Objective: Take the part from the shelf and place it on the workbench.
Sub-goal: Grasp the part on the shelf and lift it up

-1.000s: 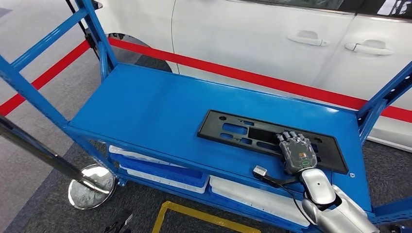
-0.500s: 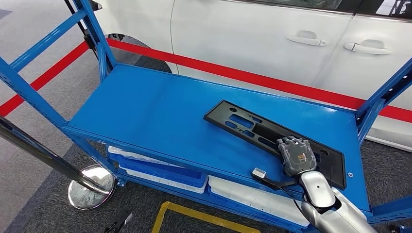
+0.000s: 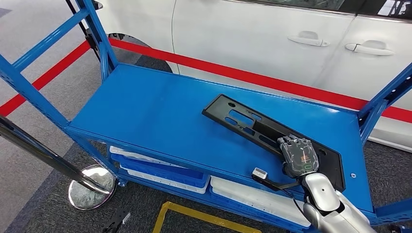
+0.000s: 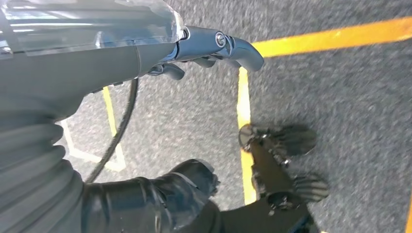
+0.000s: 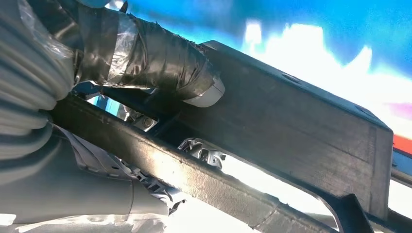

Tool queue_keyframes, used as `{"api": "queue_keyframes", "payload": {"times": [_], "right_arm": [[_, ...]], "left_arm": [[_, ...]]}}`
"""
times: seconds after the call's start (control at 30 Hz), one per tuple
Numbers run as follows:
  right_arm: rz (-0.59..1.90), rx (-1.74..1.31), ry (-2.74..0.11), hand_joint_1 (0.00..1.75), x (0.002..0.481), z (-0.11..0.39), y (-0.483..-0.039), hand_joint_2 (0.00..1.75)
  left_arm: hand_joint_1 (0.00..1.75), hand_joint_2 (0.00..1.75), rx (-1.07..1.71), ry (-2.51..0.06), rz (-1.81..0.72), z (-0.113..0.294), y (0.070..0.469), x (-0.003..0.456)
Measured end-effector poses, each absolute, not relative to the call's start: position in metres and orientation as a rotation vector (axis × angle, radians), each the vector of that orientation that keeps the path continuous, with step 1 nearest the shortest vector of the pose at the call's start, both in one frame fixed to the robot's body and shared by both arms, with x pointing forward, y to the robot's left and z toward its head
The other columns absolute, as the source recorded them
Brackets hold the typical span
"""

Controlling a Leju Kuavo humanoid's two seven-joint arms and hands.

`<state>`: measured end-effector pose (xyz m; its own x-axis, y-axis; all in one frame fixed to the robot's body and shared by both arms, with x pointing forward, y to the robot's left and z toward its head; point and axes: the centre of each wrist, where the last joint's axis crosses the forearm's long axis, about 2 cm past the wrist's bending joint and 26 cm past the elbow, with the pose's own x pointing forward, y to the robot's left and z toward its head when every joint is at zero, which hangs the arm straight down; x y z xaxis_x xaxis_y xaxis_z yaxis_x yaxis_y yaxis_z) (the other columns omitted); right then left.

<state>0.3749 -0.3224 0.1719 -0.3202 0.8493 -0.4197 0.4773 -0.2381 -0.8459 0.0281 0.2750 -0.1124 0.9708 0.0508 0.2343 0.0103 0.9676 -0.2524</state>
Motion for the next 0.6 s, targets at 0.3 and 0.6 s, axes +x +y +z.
{"api": "queue_keyframes", "payload": {"times": [0.3,0.6], "right_arm": [[1.476,-1.612,-1.796,1.75,0.368,0.194,-0.333,1.75],[1.445,-1.562,-1.849,1.75,0.366,0.201,-0.335,1.75]], "left_arm": [[0.0,1.75,-0.244,-0.257,0.019,-0.113,0.275,0.026],[0.0,1.75,-0.235,-0.218,0.005,-0.113,0.275,0.026]]}}
